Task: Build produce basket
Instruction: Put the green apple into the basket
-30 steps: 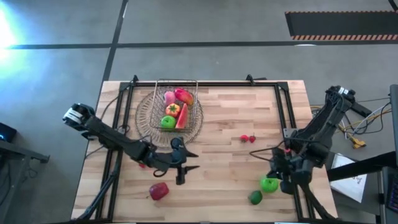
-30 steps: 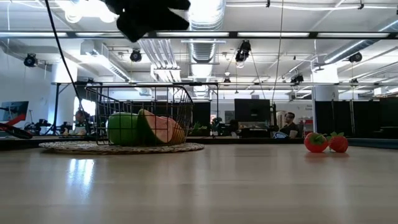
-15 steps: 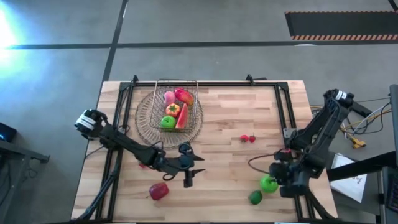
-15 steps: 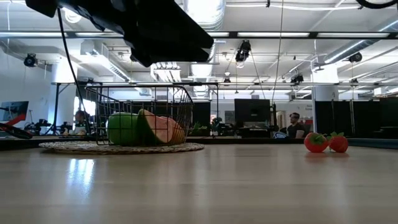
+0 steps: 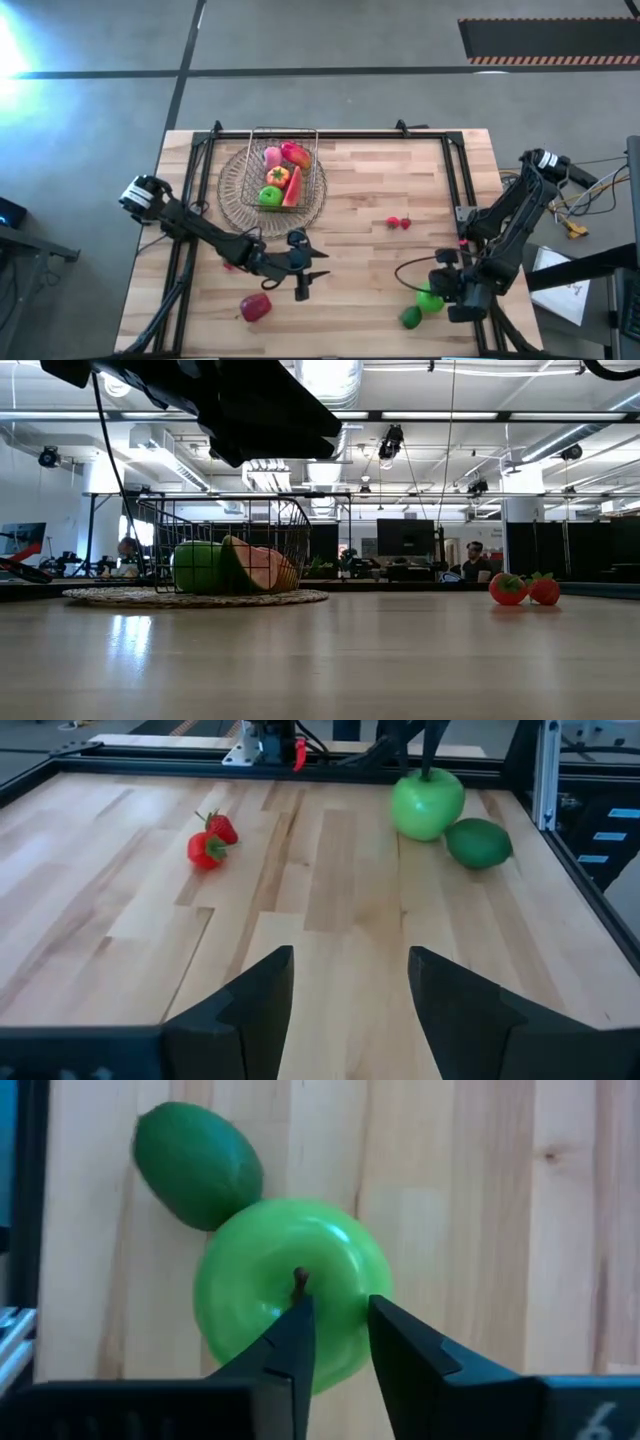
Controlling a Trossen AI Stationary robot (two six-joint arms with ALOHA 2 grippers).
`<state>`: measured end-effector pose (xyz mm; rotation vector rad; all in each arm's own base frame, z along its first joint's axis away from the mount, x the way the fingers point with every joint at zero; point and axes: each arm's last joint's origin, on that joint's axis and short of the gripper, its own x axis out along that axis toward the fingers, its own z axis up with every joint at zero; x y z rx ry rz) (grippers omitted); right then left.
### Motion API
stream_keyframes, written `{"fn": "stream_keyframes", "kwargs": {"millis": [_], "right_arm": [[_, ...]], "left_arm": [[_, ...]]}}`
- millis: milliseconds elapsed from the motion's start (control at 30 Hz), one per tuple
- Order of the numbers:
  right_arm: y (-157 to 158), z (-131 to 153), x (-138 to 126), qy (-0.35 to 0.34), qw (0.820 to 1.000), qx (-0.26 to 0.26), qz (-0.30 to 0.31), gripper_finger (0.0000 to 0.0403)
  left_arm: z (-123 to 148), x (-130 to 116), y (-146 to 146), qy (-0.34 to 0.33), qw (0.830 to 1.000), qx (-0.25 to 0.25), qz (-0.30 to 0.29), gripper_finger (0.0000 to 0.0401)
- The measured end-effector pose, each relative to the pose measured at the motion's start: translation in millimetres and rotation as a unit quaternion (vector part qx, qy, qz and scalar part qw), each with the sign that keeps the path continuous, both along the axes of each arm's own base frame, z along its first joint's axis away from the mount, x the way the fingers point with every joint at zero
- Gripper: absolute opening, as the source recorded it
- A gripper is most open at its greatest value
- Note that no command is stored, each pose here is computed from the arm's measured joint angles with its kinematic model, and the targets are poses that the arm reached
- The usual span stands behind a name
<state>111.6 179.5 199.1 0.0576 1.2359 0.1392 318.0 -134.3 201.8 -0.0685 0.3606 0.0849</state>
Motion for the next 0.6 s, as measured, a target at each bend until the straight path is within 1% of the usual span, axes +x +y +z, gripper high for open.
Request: {"fn": "stream_keyframes", "kwargs": {"millis": [133,267,467,600], "right_arm": [[-0.3,4.0,-0.4,-0.005,1.000,0.018,-0.007,0.0068],[0.1,4.2,-0.1,-0.004,1.000,0.025,-0.017,0.0069],[5.9,6.6,3.2,-0.022,0.998,0.056,-0.014,0.0094],[7.1,7.3,4.0,-0.031,0.998,0.056,0.000,0.0113]], "left_arm": [[-0.1,0.0,0.0,0.000,1.000,0.000,0.000,0.0183],[-0.5,-0.2,0.1,0.001,1.000,0.000,0.000,0.0183],[-0.5,-0.2,0.1,0.001,1.000,0.000,0.000,0.0183],[-1.1,-0.5,0.2,0.002,1.000,0.000,0.000,0.0183]]}}
